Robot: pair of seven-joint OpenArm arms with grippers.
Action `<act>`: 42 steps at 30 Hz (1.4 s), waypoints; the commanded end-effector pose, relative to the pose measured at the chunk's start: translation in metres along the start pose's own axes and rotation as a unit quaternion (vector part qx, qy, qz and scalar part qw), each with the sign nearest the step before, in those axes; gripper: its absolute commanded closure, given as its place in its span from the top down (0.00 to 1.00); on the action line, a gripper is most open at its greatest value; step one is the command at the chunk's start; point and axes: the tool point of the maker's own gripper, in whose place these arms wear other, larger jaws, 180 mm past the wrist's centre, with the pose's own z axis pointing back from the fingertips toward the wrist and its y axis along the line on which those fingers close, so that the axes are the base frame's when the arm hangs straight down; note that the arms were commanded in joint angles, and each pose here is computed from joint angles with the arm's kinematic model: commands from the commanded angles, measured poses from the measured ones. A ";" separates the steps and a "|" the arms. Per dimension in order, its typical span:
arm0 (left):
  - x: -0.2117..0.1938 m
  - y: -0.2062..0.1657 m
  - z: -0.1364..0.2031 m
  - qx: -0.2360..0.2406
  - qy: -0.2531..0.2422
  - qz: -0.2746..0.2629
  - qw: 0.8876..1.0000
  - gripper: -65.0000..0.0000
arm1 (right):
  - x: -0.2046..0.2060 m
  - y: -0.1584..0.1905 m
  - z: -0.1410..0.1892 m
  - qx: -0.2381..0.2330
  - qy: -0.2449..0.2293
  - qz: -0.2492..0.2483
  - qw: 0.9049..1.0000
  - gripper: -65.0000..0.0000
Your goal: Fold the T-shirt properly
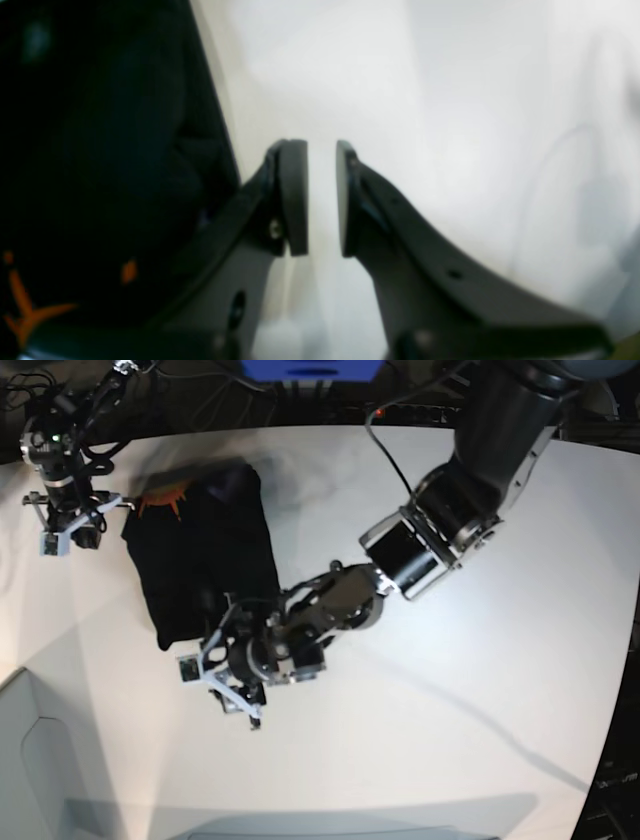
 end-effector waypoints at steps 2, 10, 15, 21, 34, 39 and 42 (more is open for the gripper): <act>0.013 0.031 0.019 0.035 -0.028 -0.002 0.999 0.55 | 0.007 -0.003 -0.004 0.007 -0.016 -0.001 1.000 0.14; -0.091 0.067 0.087 0.125 -0.004 0.109 0.986 0.55 | -0.011 0.005 -0.013 0.026 0.009 -0.007 1.000 0.13; -0.166 0.065 0.143 0.190 0.029 0.195 0.962 0.55 | -0.019 0.033 -0.016 0.059 0.019 -0.009 0.998 0.13; -0.228 0.061 0.212 0.267 0.093 0.280 0.918 0.55 | -0.029 0.050 -0.014 0.072 0.026 -0.023 0.997 0.13; -0.288 0.012 0.251 0.284 0.158 0.342 0.882 0.55 | -0.039 0.074 -0.003 0.100 0.038 -0.003 0.994 0.13; -0.276 -0.007 0.252 0.275 0.153 0.339 0.886 0.54 | -0.034 0.052 0.005 0.067 0.029 -0.004 0.997 0.13; -0.271 -0.025 0.257 0.263 0.173 0.338 0.887 0.44 | -0.029 0.031 0.016 0.034 0.023 -0.002 0.999 0.13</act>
